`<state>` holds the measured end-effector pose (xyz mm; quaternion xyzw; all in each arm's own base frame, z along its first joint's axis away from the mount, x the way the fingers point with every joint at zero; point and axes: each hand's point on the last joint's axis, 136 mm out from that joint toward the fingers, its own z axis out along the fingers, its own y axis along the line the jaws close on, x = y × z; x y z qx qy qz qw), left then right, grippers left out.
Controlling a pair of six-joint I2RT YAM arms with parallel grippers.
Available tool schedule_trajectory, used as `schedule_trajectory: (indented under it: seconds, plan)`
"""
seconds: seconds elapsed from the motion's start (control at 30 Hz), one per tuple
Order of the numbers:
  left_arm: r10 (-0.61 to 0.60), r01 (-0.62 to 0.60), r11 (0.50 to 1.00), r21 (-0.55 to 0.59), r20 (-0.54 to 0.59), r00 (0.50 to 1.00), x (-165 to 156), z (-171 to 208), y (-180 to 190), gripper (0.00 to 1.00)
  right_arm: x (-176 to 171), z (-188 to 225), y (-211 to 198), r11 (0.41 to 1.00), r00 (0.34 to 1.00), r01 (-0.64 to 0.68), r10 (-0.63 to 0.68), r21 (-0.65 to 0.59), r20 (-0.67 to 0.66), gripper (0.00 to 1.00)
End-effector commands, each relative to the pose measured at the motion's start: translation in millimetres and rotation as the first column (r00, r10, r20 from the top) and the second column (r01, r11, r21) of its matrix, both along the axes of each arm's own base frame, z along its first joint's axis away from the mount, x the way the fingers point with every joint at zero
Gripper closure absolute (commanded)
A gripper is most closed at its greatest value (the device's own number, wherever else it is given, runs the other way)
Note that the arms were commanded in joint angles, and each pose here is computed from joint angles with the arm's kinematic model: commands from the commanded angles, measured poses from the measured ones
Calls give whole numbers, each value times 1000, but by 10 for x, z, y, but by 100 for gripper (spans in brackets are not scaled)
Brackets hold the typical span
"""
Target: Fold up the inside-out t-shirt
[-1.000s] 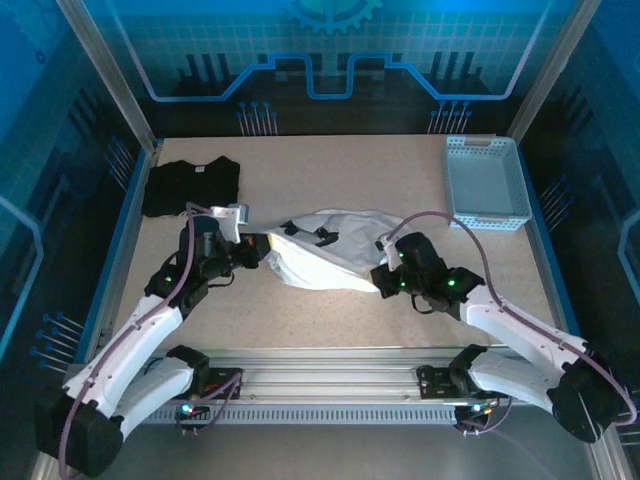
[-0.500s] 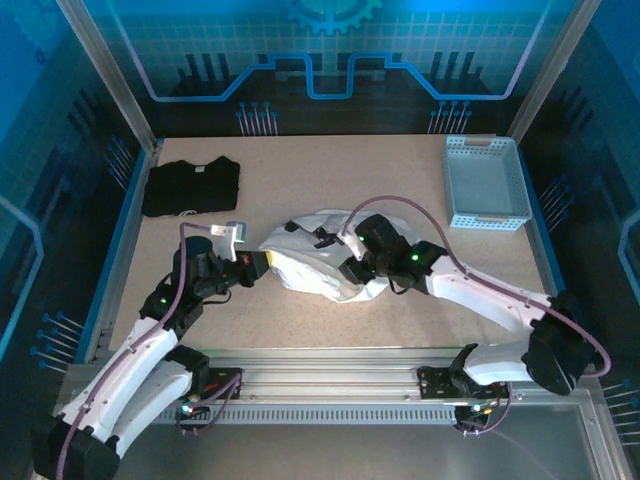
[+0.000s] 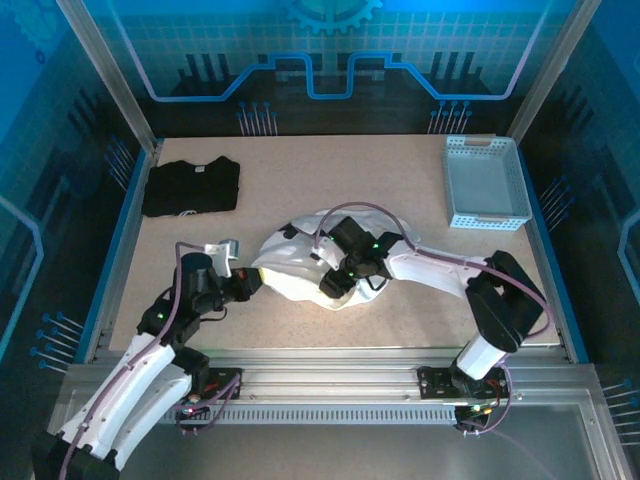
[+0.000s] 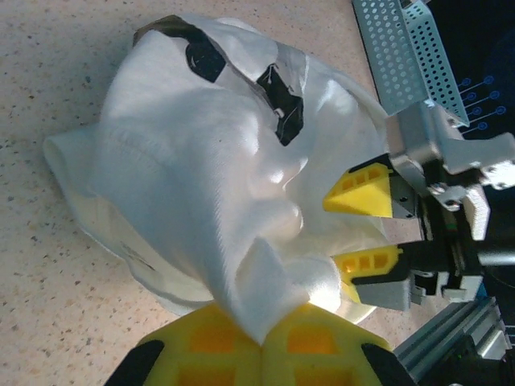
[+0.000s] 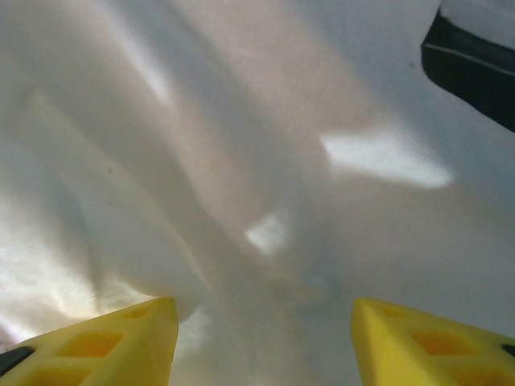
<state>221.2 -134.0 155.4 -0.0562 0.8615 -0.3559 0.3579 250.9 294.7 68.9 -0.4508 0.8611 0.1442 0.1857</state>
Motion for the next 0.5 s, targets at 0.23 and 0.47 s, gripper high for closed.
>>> schedule_trajectory:
  seconds: [0.23,0.47]
  plan:
    - [92,-90,996,21,-128,987,-139,-374,157,100,88,5,-251,993,997,74,-74,-92,2,45]
    - [81,-81,997,5,-126,989,-135,-401,128,100,-56,-70,-450,987,993,101,-108,-126,-48,46]
